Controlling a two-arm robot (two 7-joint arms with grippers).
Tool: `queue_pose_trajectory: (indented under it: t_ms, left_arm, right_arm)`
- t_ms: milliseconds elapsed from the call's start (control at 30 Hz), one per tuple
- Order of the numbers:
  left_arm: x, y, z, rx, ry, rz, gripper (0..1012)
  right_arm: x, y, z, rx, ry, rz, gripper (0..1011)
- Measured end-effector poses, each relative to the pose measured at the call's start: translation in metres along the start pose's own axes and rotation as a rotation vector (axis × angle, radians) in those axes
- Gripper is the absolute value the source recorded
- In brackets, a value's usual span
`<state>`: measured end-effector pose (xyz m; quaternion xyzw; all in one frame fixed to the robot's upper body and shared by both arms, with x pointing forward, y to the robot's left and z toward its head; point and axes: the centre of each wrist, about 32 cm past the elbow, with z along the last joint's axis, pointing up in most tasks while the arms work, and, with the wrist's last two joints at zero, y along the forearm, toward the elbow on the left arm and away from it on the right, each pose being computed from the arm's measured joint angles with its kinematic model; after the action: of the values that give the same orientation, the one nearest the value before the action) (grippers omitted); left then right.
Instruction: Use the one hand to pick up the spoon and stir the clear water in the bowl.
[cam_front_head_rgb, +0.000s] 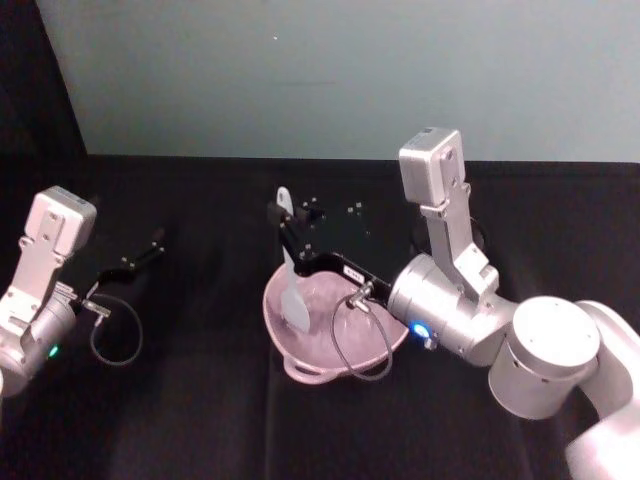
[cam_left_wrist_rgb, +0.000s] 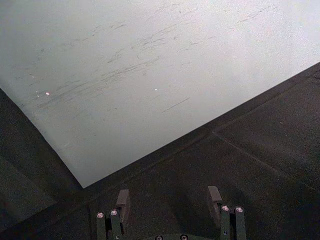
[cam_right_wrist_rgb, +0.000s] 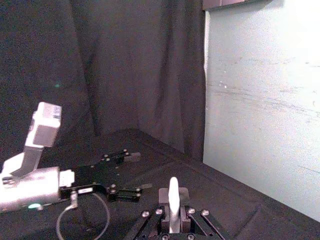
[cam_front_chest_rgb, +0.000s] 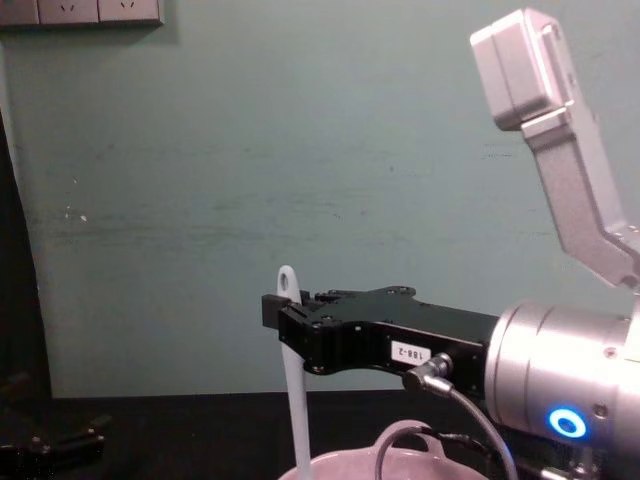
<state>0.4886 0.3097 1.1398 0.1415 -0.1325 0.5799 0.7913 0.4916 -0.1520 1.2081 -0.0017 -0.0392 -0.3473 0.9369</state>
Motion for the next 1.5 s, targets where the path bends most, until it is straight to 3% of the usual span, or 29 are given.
queue_pose_trajectory:
  t_ms: [267,467,600,833,1033,1200,1500]
  left_arm:
    - [0.0,0.0,0.0,0.0,0.0,0.0,1011]
    - [0.0,0.0,0.0,0.0,0.0,0.0,1011]
    - [0.0,0.0,0.0,0.0,0.0,0.0,1011]
    - [0.0,0.0,0.0,0.0,0.0,0.0,1011]
    - [0.0,0.0,0.0,0.0,0.0,0.0,1011]
    - [0.0,0.0,0.0,0.0,0.0,0.0,1011]
    - [0.0,0.0,0.0,0.0,0.0,0.0,1011]
  right_arm:
    - [0.023,0.018,-0.002,-0.009,-0.013,-0.045,118]
    - [0.04,0.02,-0.005,-0.025,-0.016,-0.095,118]
    - [0.054,0.01,-0.004,-0.031,-0.031,-0.155,118]
    - [0.062,-0.01,0.001,-0.027,-0.053,-0.205,118]
    - [0.059,-0.022,0.003,-0.031,-0.064,-0.207,118]
    - [0.048,-0.028,0.002,-0.033,-0.064,-0.192,118]
    - [0.015,-0.026,0.0,-0.039,-0.067,-0.096,118]
